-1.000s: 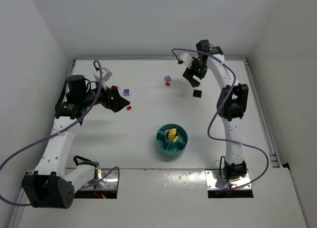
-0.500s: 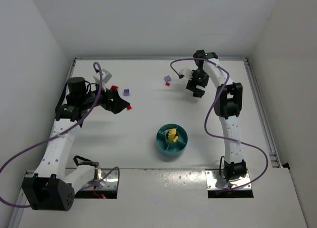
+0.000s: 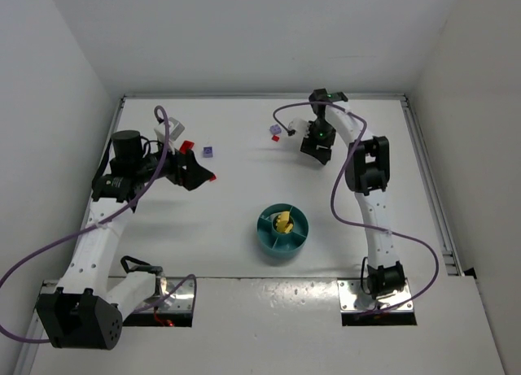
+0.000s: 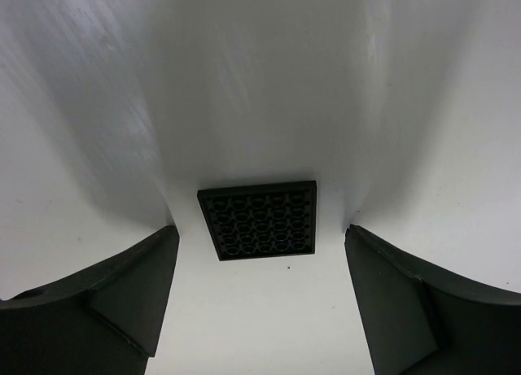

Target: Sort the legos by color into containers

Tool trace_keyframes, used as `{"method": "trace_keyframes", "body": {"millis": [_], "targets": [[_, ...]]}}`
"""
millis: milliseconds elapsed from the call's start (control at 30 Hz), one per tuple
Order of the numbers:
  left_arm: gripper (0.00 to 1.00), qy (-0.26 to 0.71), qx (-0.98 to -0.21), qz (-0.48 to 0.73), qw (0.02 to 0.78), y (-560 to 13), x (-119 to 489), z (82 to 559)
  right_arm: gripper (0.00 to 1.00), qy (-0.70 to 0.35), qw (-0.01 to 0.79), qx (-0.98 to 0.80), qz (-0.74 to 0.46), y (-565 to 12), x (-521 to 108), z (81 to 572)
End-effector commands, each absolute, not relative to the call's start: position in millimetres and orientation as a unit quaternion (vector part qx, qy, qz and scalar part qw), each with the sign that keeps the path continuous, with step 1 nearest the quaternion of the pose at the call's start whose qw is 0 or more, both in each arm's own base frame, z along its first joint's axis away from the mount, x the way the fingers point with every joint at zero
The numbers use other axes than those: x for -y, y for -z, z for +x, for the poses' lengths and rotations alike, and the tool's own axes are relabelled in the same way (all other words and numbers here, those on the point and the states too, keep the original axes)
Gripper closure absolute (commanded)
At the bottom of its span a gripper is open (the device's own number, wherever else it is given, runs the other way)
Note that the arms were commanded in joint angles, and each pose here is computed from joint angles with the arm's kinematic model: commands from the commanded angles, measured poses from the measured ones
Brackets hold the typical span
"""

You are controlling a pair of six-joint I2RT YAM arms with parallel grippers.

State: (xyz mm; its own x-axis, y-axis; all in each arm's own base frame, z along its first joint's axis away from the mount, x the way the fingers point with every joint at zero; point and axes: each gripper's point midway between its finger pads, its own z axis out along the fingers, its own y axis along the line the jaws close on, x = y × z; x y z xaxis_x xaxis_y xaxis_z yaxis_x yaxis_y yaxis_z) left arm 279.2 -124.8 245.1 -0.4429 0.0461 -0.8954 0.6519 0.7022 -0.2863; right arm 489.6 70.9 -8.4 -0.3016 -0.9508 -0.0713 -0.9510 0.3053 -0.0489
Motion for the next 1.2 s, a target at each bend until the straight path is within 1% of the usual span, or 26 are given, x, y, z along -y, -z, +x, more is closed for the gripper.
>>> {"method": "trace_keyframes", "body": {"millis": [0, 100, 367, 667, 733, 767, 800, 967, 1067, 1167], "targets": [[0.0, 0.311, -0.778, 0.227, 0.497, -254, 124, 281, 0.17, 0.016, 0.057, -0.798, -0.6, 10, -80, 503], [0.0, 0.306, -0.777, 0.226, 0.501, -256, 122, 281, 0.18, 0.013, 0.052, -0.795, -0.604, 15, -85, 500], [0.0, 0.308, -0.782, 0.223, 0.494, -250, 122, 279, 0.34, 0.007, 0.043, -0.796, -0.604, 26, -89, 496], [0.0, 0.306, -0.781, 0.227, 0.495, -250, 122, 279, 0.34, -0.008, 0.033, -0.793, -0.608, 40, -96, 491], [0.0, 0.303, -0.785, 0.224, 0.493, -248, 121, 279, 0.3, -0.008, 0.033, -0.797, -0.603, 40, -96, 490], [0.0, 0.303, -0.785, 0.224, 0.493, -248, 121, 279, 0.26, -0.01, 0.029, -0.797, -0.603, 45, -96, 489], [0.0, 0.303, -0.785, 0.224, 0.493, -248, 121, 279, 0.24, -0.008, 0.035, -0.799, -0.6, 45, -97, 491], [0.0, 0.303, -0.785, 0.224, 0.493, -248, 121, 279, 0.24, -0.009, 0.045, -0.799, -0.6, 43, -100, 496], [0.0, 0.303, -0.785, 0.224, 0.493, -248, 121, 279, 0.29, -0.019, 0.044, -0.801, -0.596, 48, -103, 493], [0.0, 0.303, -0.785, 0.224, 0.493, -248, 121, 279, 0.3, -0.028, 0.056, -0.807, -0.587, 44, -109, 497]]}}
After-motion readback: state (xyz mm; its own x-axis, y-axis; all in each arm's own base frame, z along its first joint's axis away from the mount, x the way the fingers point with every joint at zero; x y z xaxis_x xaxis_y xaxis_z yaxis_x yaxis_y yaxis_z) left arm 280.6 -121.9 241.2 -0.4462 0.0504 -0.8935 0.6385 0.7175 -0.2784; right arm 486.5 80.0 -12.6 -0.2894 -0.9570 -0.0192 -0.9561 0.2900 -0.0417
